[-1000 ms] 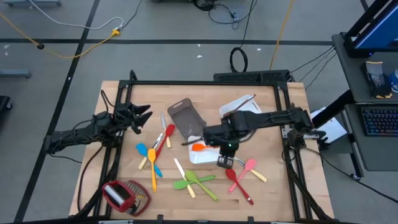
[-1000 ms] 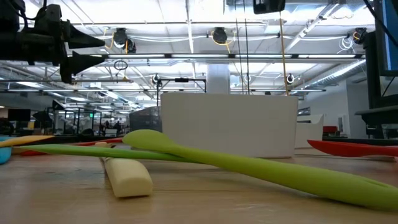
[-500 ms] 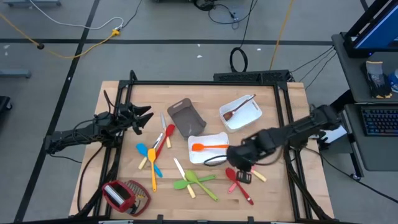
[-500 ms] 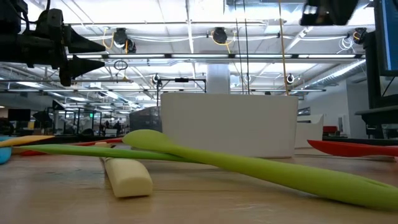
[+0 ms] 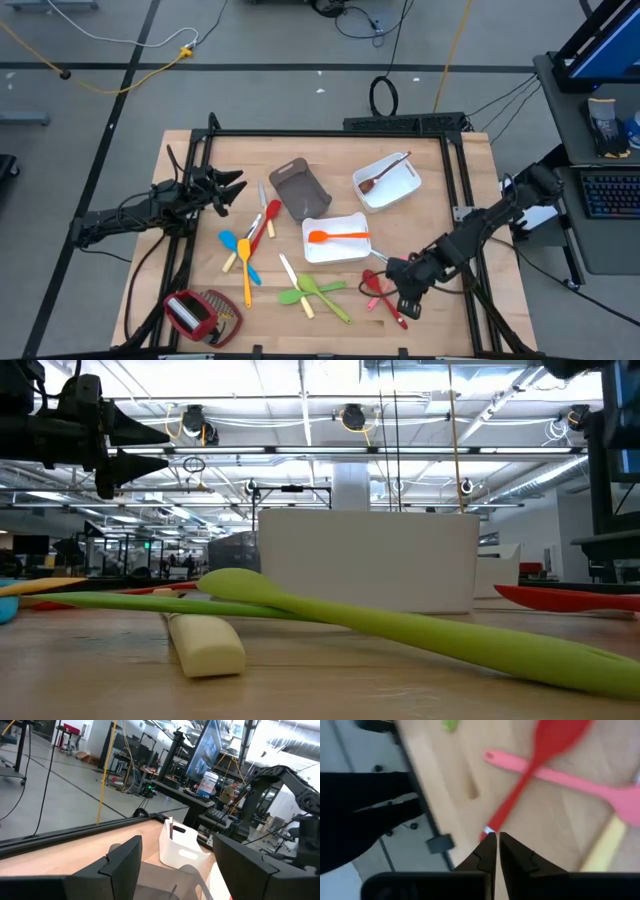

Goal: Pick & Place Kitchen Items
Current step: Put the red serving spoon into top white bin

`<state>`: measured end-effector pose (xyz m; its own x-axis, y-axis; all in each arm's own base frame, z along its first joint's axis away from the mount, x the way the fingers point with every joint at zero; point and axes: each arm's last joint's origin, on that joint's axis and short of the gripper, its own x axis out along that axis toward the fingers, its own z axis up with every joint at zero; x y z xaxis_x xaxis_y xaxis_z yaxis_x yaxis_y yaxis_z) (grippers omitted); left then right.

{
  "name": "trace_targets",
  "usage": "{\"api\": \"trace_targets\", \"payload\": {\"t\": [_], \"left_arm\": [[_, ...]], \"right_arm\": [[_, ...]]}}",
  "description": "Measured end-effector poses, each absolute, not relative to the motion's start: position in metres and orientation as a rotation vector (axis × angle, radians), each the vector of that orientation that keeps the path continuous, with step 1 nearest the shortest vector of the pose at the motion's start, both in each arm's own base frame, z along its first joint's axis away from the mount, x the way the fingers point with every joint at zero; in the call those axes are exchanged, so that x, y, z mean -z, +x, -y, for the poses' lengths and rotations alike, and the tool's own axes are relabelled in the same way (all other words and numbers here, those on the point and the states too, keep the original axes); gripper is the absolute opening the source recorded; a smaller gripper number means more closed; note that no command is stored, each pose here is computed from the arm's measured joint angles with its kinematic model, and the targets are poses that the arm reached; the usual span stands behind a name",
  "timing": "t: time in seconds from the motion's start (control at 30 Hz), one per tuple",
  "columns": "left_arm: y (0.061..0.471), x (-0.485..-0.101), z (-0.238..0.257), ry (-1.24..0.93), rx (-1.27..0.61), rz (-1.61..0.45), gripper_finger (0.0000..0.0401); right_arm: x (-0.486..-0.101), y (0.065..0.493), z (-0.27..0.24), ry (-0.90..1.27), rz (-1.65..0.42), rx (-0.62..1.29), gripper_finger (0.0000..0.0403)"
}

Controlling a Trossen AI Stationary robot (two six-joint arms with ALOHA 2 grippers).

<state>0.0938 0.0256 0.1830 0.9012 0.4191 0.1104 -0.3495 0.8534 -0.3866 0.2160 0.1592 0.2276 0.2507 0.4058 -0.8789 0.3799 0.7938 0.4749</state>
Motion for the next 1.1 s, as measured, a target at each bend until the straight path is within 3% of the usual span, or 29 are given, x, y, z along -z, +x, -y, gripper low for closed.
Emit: {"api": "trace_targets", "payload": {"t": [0.2, 0.57, 0.93, 1.1], "left_arm": [[0.094, -0.183, -0.026, -0.367, -0.407, 0.194, 0.0250], [0.094, -0.183, -0.026, -0.325, -0.411, 0.185, 0.0250], [0.094, -0.183, -0.026, -0.253, -0.417, 0.169, 0.0250], [0.094, -0.183, -0.026, -0.254, -0.417, 0.169, 0.0250]], "right_arm": [[-0.211, 0.208, -0.155, 0.819, -1.406, 0.134, 0.0047], [-0.207, 0.210, -0.157, 1.008, -1.399, 0.223, 0.0143], [-0.214, 0.219, -0.167, 1.132, -1.314, 0.137, 0.0144], [-0.215, 0.223, -0.164, 1.090, -1.285, 0.086, 0.0145]]}}
